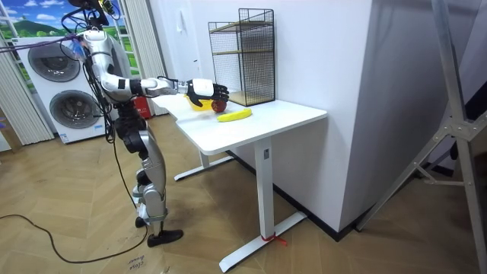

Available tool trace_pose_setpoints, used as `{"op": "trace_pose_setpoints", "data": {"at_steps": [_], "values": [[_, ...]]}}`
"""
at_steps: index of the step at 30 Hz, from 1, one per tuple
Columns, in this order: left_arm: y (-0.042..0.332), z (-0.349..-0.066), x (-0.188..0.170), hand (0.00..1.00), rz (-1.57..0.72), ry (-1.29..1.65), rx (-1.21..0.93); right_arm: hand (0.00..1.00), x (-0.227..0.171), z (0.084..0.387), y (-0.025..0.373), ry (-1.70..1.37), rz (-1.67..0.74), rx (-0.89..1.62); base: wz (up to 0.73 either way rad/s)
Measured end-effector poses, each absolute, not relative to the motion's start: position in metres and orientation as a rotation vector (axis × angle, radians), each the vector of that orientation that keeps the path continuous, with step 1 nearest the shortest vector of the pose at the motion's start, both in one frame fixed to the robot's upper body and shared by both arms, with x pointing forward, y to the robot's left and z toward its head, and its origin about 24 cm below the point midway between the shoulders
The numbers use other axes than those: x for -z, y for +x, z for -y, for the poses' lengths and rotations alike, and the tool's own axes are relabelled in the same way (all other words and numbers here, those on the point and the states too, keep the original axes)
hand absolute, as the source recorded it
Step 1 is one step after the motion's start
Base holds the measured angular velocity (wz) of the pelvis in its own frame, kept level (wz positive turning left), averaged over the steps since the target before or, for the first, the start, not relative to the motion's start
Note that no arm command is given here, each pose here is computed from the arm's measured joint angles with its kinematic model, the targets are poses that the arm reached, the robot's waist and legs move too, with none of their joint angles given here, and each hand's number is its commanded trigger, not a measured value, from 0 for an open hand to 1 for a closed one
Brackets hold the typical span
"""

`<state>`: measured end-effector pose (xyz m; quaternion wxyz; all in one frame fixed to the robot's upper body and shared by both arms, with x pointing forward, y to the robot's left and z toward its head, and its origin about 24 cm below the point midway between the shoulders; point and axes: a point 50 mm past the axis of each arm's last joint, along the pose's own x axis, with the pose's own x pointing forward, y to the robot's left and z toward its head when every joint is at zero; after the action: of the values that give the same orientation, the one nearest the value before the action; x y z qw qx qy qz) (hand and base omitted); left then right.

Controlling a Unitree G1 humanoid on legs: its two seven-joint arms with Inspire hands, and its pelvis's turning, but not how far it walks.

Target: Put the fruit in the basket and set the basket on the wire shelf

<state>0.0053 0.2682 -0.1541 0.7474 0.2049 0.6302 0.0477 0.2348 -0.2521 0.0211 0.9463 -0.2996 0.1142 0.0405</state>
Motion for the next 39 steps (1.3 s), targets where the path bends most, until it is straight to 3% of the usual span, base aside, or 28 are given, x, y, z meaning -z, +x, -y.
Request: {"op": "trace_pose_setpoints", "data": {"at_steps": [39], "values": [[-0.005, -0.266, 0.159, 0.00, -1.459, 0.450, -0.055, 0.00, 0.001, 0.260, 0.247, -0.540, -0.333, -0.066, 0.03]]}}
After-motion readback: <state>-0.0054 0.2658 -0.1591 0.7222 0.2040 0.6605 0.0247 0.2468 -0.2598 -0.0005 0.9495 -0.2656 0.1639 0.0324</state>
